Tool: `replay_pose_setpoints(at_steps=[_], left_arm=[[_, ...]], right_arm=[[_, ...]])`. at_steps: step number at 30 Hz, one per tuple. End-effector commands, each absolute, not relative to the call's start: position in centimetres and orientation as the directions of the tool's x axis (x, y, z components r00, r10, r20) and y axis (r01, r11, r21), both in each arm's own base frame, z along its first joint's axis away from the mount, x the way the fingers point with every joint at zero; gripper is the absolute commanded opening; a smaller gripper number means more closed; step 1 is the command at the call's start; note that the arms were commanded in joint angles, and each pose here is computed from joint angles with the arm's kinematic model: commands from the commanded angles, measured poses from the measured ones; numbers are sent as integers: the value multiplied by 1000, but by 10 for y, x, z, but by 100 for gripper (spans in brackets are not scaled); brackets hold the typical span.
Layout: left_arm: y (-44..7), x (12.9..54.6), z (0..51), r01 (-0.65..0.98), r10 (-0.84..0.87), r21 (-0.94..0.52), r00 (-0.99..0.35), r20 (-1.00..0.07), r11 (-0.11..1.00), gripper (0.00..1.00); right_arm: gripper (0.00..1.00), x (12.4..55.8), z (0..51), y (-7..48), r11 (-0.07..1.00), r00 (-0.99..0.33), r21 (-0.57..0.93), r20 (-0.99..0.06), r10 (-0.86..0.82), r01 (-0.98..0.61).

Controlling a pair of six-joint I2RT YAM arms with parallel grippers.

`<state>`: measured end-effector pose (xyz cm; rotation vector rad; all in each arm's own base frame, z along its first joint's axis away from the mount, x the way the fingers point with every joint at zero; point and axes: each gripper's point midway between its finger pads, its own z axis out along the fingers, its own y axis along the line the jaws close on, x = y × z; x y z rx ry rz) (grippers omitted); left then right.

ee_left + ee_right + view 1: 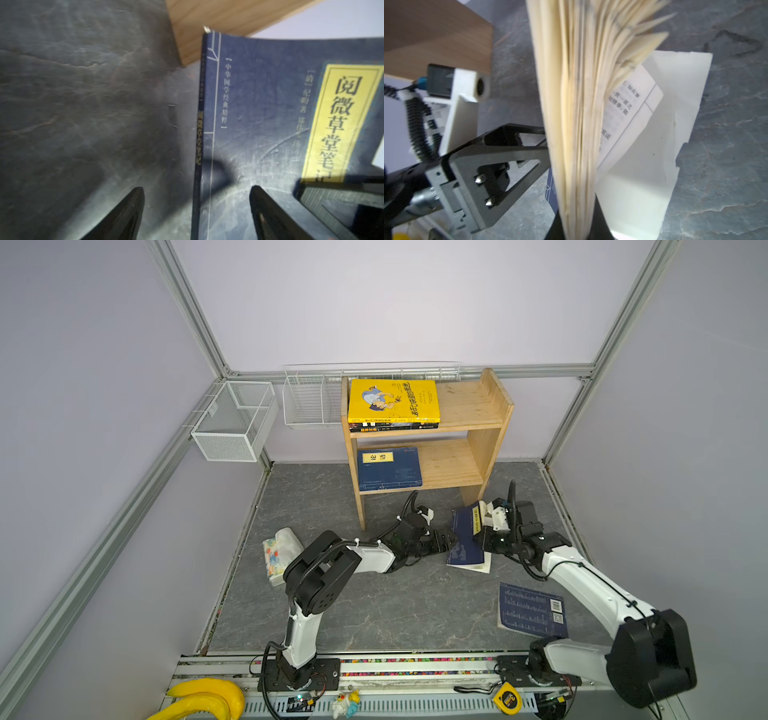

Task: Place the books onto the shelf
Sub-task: 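Lift the blue book upright with both grippers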

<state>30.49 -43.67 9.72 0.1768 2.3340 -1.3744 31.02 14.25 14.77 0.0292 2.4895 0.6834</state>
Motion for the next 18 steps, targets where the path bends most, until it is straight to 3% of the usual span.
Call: replay_pose_setpoints(at_steps=[1, 7, 11, 18], left_arm=[[-436, 285, 137, 419, -36, -811, -880, -473, 408, 81], [-435, 259, 200, 505, -27, -837, -853, -521, 212, 78], [-427, 248, 230, 546, -58, -827, -829, -556, 133, 66], [-406, 242, 244, 571, -90, -798, -800, -594, 191, 34]], right_arm=[[7, 298, 204, 167, 768, -807, 558, -584, 93, -315], [7, 283, 244, 185, 661, -775, 609, -629, 66, -439], [8, 284, 252, 183, 663, -762, 600, -644, 67, -448], [17, 297, 260, 180, 671, -752, 605, -650, 105, -429]])
